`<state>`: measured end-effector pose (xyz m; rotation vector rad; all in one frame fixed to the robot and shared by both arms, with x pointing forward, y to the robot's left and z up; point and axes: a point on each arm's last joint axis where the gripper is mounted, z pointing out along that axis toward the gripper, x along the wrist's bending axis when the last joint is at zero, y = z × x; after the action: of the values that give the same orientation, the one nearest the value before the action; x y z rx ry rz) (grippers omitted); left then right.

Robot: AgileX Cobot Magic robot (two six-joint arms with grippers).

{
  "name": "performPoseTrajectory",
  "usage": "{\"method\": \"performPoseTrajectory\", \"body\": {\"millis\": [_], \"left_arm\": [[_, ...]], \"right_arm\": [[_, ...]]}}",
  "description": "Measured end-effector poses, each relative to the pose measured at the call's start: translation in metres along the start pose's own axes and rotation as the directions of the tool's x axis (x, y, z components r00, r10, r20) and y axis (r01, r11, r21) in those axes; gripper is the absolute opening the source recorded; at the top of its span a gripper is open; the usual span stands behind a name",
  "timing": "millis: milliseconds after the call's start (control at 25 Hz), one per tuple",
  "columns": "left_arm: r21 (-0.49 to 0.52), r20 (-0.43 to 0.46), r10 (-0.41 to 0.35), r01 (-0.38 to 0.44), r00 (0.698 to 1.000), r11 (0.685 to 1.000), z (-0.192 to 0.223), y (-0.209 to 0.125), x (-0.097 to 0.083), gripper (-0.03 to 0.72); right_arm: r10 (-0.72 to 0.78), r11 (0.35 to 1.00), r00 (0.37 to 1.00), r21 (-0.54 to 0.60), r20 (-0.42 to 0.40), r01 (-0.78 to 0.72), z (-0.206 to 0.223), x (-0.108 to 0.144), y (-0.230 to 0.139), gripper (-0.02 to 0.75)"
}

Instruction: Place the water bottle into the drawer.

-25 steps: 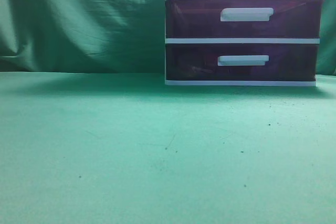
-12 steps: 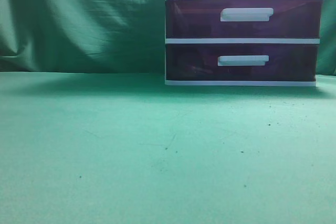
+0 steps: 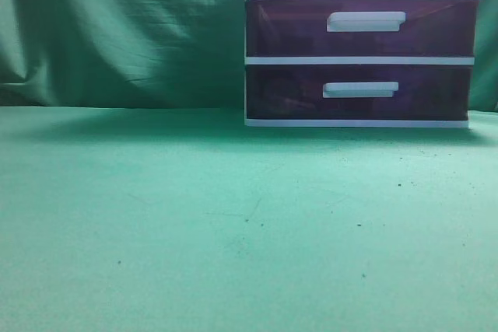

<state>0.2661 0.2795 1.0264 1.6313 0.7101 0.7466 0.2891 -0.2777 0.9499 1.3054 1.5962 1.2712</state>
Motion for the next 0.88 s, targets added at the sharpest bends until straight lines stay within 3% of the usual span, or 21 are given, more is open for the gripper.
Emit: {"method": "performPoseTrajectory", "body": {"millis": [200, 480, 680, 880], "left_arm": [[0.042, -0.188, -0.080, 0.089, 0.979, 0.995, 0.019, -0.039, 0.005, 0.000], [0.090, -0.381, -0.138, 0.185, 0.914, 0.979, 0.024, -0.068, 0.013, 0.000], [0.090, -0.438, -0.143, 0.201, 0.887, 0.975, 0.024, -0.074, 0.016, 0.000], [0.104, -0.444, -0.120, 0.184, 0.888, 0.977, 0.024, -0.075, 0.016, 0.000]], "right_arm": [[0.000, 1.000, 1.000, 0.000, 0.000, 0.000, 0.000, 0.000, 0.000, 0.000], [0.000, 1.000, 1.000, 0.000, 0.000, 0.000, 0.000, 0.000, 0.000, 0.000], [0.000, 1.000, 1.000, 0.000, 0.000, 0.000, 0.000, 0.000, 0.000, 0.000], [0.000, 1.000, 1.000, 0.000, 0.000, 0.000, 0.000, 0.000, 0.000, 0.000]]}}
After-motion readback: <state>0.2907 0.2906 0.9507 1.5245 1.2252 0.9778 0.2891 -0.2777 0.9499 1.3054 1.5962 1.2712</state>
